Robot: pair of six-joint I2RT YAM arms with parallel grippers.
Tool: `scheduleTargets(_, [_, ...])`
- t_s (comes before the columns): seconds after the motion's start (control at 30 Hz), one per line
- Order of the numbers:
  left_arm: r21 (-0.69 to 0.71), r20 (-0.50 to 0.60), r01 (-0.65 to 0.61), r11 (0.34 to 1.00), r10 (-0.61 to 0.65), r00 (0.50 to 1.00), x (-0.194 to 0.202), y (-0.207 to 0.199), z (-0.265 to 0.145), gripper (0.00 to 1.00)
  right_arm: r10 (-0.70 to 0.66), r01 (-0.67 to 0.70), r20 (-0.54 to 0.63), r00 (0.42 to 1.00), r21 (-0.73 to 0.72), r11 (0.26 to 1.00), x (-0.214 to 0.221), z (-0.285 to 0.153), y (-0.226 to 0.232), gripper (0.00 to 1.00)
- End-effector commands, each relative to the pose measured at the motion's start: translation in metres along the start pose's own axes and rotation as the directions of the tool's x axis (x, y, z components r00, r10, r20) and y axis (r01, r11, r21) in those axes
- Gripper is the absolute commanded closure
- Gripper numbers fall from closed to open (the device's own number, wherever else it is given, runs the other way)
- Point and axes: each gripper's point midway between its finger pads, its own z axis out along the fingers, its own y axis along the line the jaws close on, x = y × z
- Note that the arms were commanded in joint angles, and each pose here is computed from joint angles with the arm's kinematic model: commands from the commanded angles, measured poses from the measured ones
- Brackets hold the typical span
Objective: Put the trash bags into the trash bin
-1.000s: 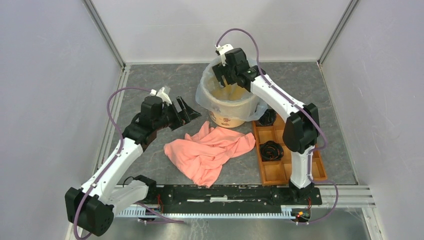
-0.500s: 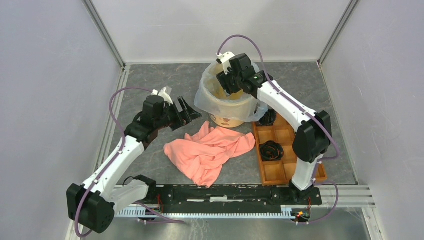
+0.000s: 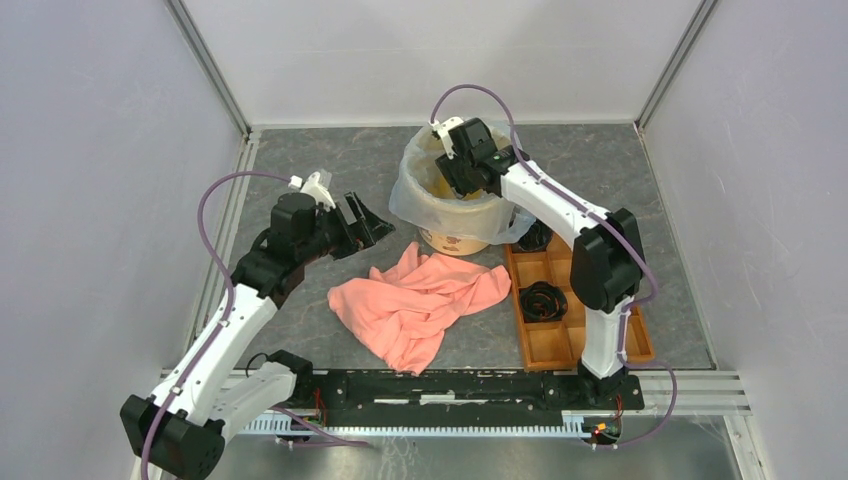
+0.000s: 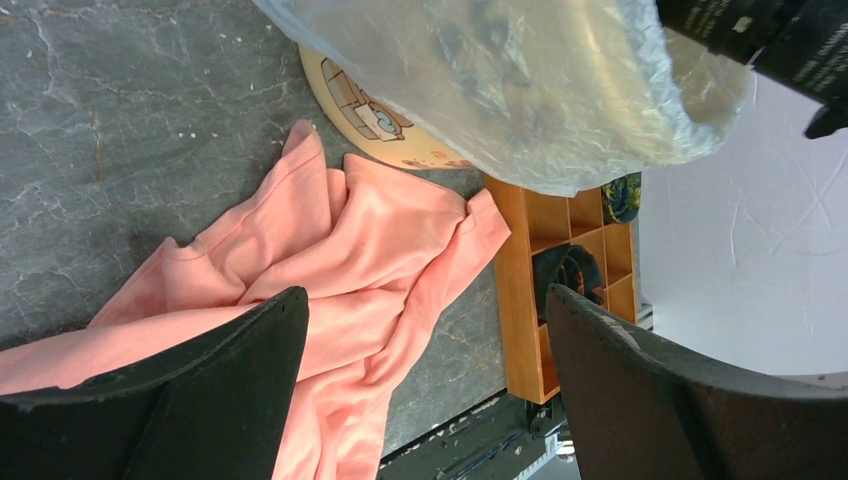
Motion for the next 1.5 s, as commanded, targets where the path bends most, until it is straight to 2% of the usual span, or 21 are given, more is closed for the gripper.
scheduleTargets(0.0, [0.022, 0.055, -0.064, 0.998, 0.062, 0.997, -0.016, -0.012, -0.011, 0.06, 0.044, -0.049, 0.049, 0.998, 0.097, 0.994, -0.017, 0.008, -0.027, 0.41])
scheduleTargets(0.3, [0.011, 0.055, -0.077, 0.997, 0.077, 0.996, -0.015, -0.009, -0.013, 0.05, 0.137, -0.131, 0.006, 0.991, 0.321, 0.938, -0.006, 0.025, -0.111, 0.41])
scheduleTargets(0.57, [0.017, 0.037, -0.081, 0.997, 0.081, 0.996, -0.014, -0.009, -0.006, 0.05, 0.156, -0.111, -0.028, 0.987, 0.586, 0.803, 0.007, 0.005, -0.204, 0.37])
scheduleTargets(0.87, [0.029, 0.013, -0.092, 0.995, 0.092, 0.996, -0.013, -0.011, 0.0, 0.05, 0.312, -0.135, -0.099, 0.945, 0.751, 0.647, 0.081, -0.021, -0.309, 0.35])
scheduleTargets(1.1, [0.035, -0.004, -0.097, 0.995, 0.098, 0.995, -0.014, -0.014, 0.006, 0.05, 0.456, -0.236, -0.045, 0.889, 0.808, 0.54, 0.141, -0.061, -0.376, 0.35])
scheduleTargets(1.2, [0.042, -0.008, -0.097, 0.994, 0.098, 0.995, -0.015, -0.016, 0.008, 0.05, 0.467, -0.277, -0.016, 0.884, 0.787, 0.551, 0.144, -0.064, -0.386, 0.35])
scheduleTargets(1.47, [0.068, -0.013, -0.086, 0.994, 0.087, 0.996, -0.017, -0.023, 0.01, 0.05, 0.446, -0.411, 0.125, 0.886, 0.658, 0.631, 0.093, -0.079, -0.378, 0.3])
